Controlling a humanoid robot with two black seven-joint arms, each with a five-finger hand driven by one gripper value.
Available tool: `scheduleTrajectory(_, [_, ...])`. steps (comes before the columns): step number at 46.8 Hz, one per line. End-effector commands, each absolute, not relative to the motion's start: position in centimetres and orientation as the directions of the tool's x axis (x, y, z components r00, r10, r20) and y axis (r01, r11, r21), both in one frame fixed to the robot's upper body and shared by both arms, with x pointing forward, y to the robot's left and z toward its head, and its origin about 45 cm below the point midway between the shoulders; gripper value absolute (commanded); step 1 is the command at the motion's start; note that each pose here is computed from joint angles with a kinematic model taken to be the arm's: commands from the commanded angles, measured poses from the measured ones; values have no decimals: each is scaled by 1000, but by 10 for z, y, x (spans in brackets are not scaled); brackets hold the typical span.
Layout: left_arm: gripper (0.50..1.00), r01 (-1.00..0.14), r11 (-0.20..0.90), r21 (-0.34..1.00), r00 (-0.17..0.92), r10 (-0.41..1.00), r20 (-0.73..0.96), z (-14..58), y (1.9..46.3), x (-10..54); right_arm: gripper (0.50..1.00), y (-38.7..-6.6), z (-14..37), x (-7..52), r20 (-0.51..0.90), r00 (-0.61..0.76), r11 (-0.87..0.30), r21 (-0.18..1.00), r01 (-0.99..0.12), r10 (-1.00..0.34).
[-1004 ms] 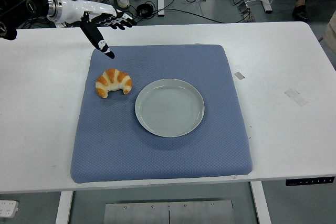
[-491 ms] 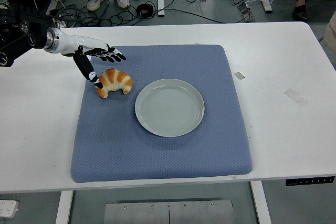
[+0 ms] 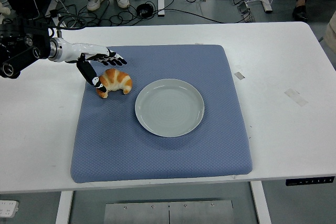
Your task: Place the bread on the plate
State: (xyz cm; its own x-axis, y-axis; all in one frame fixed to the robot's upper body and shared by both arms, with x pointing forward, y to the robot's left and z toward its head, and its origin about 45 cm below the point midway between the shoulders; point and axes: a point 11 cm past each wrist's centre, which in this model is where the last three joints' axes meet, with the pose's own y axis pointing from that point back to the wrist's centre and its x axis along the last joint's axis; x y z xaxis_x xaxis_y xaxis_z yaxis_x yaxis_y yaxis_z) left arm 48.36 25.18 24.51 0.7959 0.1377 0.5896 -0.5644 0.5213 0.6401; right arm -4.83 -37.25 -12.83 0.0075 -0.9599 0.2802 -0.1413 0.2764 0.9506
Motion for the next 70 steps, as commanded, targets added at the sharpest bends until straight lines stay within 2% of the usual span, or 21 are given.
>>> scheduleTrajectory(1, [924, -565, 523, 638, 797, 146, 587, 240, 252, 482, 1000, -373, -128, -48, 282, 8, 278, 950, -142, -960])
scheduleTrajectory(7, [921, -558, 523, 644, 804, 147, 576, 232, 252, 479, 1000, -373, -128, -48, 282, 8, 278, 950, -140, -960])
scheduleTrajectory(12, [899, -564, 528, 635, 796, 146, 587, 231, 248, 479, 1000, -373, -128, -48, 282, 8, 278, 950, -142, -960])
scheduleTrajectory(25, [757, -567, 531, 630, 794, 148, 589, 233, 248, 480, 1000, -373, -128, -48, 282, 8, 278, 950, -142, -960])
scheduleTrajectory(37, [695, -574, 543, 612, 788, 166, 593, 237, 244, 482, 1000, -373, -128, -48, 282, 8, 278, 950, -142, -960])
scheduleTrajectory(56, [690, -594, 558, 580, 770, 182, 612, 254, 241, 489, 1000, -373, -128, -47, 283, 8, 279, 950, -141, -959])
scheduleTrajectory(70, [690, -600, 615, 511, 747, 203, 633, 293, 217, 500, 1000, -373, -128, -48, 282, 8, 278, 950, -142, -960])
